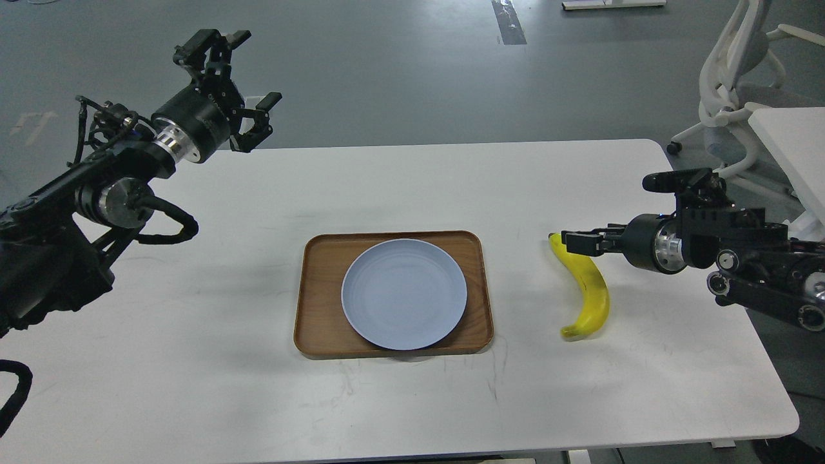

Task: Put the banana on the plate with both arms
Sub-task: 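Lower the right gripper onto the yellow banana and grasp it, then lift the banana with the right gripper and carry it over the plate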

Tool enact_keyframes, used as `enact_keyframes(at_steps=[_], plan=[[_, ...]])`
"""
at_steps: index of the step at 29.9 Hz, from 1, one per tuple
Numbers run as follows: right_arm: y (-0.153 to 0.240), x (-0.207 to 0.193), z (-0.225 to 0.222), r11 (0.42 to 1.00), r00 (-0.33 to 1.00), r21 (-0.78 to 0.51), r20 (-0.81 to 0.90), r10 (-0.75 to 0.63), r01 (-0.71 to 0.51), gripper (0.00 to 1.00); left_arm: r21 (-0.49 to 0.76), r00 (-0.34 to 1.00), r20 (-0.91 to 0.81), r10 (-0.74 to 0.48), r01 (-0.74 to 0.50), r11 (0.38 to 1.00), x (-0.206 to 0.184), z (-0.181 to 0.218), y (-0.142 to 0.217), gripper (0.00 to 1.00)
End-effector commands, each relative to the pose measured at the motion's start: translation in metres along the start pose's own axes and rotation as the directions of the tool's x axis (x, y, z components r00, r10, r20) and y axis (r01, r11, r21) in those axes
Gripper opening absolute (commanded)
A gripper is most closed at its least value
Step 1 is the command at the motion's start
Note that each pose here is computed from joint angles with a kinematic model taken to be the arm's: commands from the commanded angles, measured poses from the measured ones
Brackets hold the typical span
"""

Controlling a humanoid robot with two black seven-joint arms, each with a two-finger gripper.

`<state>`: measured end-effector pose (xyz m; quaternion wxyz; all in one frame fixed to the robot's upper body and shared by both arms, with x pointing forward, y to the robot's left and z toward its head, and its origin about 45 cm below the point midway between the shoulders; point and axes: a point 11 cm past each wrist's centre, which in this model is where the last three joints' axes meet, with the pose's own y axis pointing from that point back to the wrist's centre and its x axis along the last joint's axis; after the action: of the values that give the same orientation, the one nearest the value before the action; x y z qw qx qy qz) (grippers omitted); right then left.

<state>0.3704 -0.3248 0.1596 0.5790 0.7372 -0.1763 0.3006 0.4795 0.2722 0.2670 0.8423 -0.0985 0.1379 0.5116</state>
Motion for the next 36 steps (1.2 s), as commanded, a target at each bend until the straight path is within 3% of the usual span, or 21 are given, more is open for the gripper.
enact_keyframes(at_steps=[1, 5, 7, 10, 14, 19, 25, 29, 32, 36], plan=[[-0.005, -0.013, 0.001, 1.000, 1.000, -0.005, -0.002, -0.027, 0.027, 0.86, 0.004, 1.000, -0.013, 0.004, -0.004, 1.000, 0.000, -0.008, 0.002, 0.98], [-0.009, -0.030, 0.002, 0.998, 0.998, -0.007, 0.011, -0.059, 0.059, 0.82, 0.009, 1.000, -0.010, 0.018, -0.018, 1.000, 0.005, -0.011, 0.005, 0.98], [-0.014, -0.043, -0.002, 0.996, 0.996, 0.004, 0.019, -0.084, 0.084, 0.60, 0.013, 1.000, -0.008, 0.030, -0.030, 0.999, 0.009, -0.013, 0.007, 0.98], [-0.017, -0.054, -0.007, 0.994, 0.994, 0.016, 0.018, -0.107, 0.106, 0.38, 0.020, 0.999, 0.001, 0.032, -0.032, 0.999, 0.011, -0.014, 0.008, 0.98], [-0.020, -0.054, -0.011, 0.993, 0.993, 0.022, -0.001, -0.115, 0.115, 0.23, 0.030, 0.999, 0.015, 0.040, -0.041, 0.999, 0.015, -0.015, 0.011, 0.98], [-0.016, -0.007, -0.020, 0.999, 0.999, 0.044, -0.027, -0.030, 0.032, 0.15, 0.041, 0.999, 0.014, 0.050, -0.050, 0.998, 0.018, -0.021, 0.014, 0.98], [-0.007, 0.048, -0.078, 0.970, 0.995, 0.239, -0.082, 0.056, -0.034, 0.13, 0.044, 0.999, 0.009, 0.043, -0.043, 0.998, 0.015, -0.024, 0.012, 0.98], [-0.010, 0.058, -0.133, 0.925, 0.976, 0.377, -0.212, 0.049, 0.036, 0.13, 0.045, 0.999, 0.012, 0.043, -0.043, 0.998, 0.015, -0.023, 0.012, 0.98], [-0.022, 0.047, -0.169, 0.904, 0.943, 0.407, -0.333, 0.017, 0.127, 0.13, 0.045, 0.999, 0.012, 0.045, -0.045, 0.998, 0.016, -0.023, 0.013, 0.98], [-0.033, 0.041, -0.185, 0.900, 0.927, 0.406, -0.375, 0.006, 0.159, 0.13, 0.044, 0.998, 0.018, 0.053, -0.053, 0.998, 0.020, -0.021, 0.016, 0.98]])
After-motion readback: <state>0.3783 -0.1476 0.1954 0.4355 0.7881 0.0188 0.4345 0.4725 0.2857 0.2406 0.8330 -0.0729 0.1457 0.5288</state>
